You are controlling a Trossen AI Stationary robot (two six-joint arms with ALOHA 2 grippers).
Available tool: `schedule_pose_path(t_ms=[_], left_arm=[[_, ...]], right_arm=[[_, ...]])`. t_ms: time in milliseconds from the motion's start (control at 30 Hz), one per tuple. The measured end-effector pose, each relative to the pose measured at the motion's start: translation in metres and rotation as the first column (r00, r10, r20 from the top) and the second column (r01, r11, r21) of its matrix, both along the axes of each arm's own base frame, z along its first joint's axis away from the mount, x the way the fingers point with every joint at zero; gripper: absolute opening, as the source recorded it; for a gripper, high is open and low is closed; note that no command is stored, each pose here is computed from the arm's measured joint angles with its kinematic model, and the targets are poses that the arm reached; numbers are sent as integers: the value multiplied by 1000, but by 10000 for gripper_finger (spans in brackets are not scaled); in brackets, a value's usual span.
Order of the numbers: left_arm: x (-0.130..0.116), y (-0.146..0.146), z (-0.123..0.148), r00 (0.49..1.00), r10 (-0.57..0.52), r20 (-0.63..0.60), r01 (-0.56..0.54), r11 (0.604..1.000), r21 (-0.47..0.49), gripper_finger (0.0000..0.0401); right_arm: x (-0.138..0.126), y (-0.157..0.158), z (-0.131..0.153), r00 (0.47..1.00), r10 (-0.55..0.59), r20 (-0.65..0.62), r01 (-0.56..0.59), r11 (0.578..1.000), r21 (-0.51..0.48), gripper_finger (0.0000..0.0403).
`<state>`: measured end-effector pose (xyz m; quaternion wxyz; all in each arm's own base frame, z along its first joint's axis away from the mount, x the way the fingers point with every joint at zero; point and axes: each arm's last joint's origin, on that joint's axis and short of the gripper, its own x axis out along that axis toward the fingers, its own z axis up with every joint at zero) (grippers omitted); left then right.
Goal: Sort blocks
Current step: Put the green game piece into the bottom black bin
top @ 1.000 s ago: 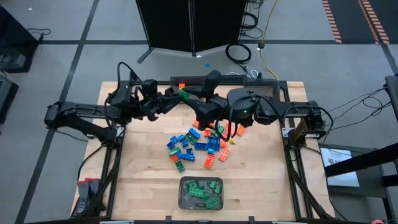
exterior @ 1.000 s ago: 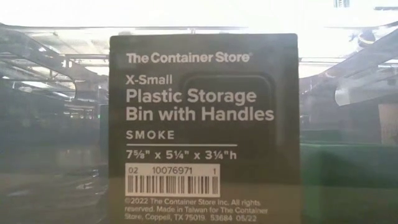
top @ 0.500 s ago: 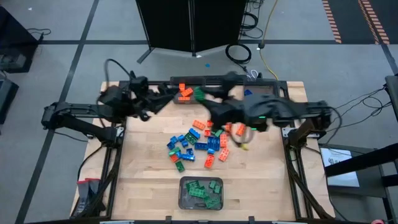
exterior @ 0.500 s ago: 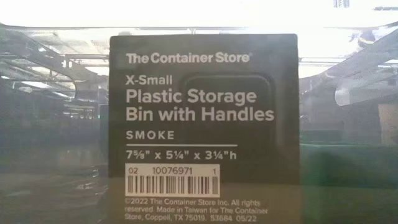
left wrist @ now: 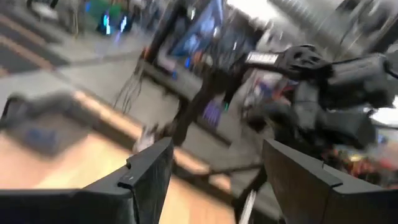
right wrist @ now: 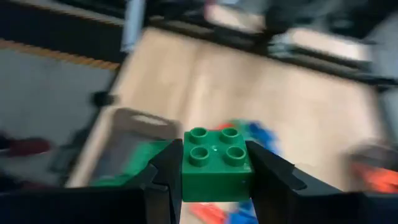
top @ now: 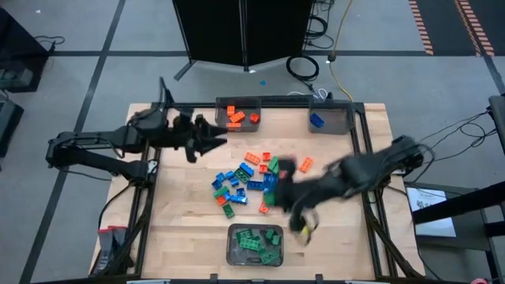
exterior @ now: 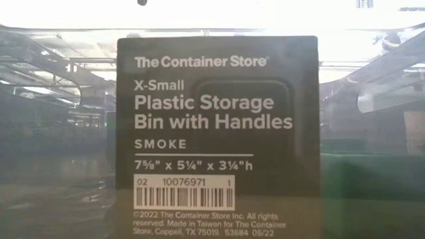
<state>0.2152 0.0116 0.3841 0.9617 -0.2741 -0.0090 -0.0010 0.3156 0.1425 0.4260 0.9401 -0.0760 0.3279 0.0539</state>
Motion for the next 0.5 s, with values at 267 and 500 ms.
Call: schedule_pose_path(t_ms=[267,500], left_arm=[[-6,-23,-35,924,-116,-364,158,984,88,250],[-11,-55,-72,836,-239,-493,316,946,78,250]], right_arm=[[25,21,-52,986,119,117,-152,929,339,120],[22,26,-122,995,82,-52,-53,909,414,120]])
